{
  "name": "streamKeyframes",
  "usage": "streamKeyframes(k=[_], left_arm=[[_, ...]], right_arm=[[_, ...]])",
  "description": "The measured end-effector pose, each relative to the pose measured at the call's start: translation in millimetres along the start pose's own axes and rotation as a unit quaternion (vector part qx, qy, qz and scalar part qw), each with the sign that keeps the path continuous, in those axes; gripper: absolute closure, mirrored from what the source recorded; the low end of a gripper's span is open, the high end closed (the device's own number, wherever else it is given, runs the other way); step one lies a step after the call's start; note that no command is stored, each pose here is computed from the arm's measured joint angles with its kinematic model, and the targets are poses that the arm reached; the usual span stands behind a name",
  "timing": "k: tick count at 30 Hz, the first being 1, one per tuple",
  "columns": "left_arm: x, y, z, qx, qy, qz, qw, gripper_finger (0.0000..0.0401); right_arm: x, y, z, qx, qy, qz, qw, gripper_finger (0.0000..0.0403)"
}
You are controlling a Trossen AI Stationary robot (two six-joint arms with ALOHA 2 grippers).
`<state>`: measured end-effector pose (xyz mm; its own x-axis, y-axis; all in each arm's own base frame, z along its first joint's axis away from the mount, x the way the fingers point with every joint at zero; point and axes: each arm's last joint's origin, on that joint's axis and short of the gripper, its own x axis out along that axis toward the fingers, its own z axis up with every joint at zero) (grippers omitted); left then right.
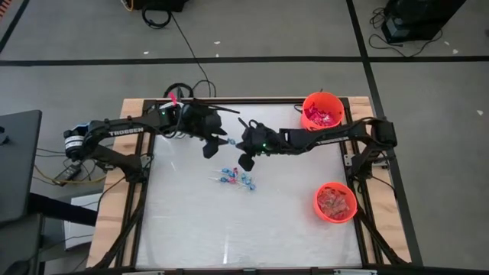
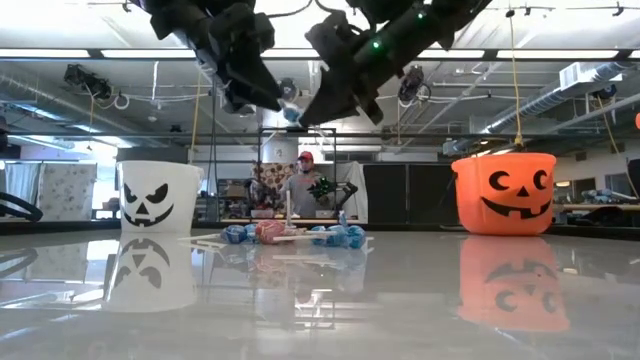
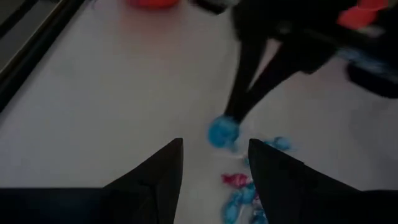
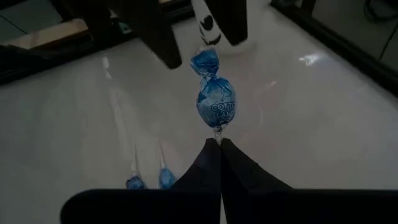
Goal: Sort candy by brand, put in halloween buckets
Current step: Put the blue candy into the white bucket
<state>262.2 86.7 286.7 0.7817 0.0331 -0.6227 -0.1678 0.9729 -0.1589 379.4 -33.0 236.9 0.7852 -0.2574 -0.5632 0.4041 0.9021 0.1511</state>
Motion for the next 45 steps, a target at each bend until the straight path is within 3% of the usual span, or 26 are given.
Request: streamKeyframes(k=[5, 13, 21, 30, 34, 42, 45], left_arm=[[0.4, -2.1, 3.6, 0.033, -0.018, -0.003, 0.999, 0.0213], [0.1, -0.4, 5.9, 0.025, -0.029, 0.023, 0.999, 0.0213], [0.0, -2.6, 6.5, 0.027, -0.033, -0.015, 0.999, 0.0213], [-0.6, -3.1, 10.6, 0.019, -0.054, -0.021, 0.998, 0.0214], [-0.4, -2.9, 8.6, 0.016, -0.043, -0.021, 0.999, 0.0236], [-0.4, -1.6, 8.6, 0.013, -0.044, 0.0, 0.999, 0.0321], [-0.4, -1.6, 8.6, 0.01, -0.044, 0.0, 0.999, 0.0322]], right_arm=[[-6.2, -5.4, 13.1, 0.004, -0.029, -0.005, 1.0, 0.0401], [-6.5, -4.9, 18.8, -0.003, -0.05, 0.003, 0.999, 0.0402], [-6.7, -4.1, 21.2, -0.008, -0.061, 0.015, 0.998, 0.0401], [-6.9, -3.7, 22.4, -0.013, -0.067, 0.016, 0.998, 0.04], [-6.9, -3.7, 22.3, -0.013, -0.066, 0.016, 0.998, 0.04], [-6.9, -3.6, 23.0, -0.021, -0.069, 0.018, 0.997, 0.0399], [-6.6, -4.9, 23.4, -0.021, -0.067, 0.025, 0.997, 0.0394]])
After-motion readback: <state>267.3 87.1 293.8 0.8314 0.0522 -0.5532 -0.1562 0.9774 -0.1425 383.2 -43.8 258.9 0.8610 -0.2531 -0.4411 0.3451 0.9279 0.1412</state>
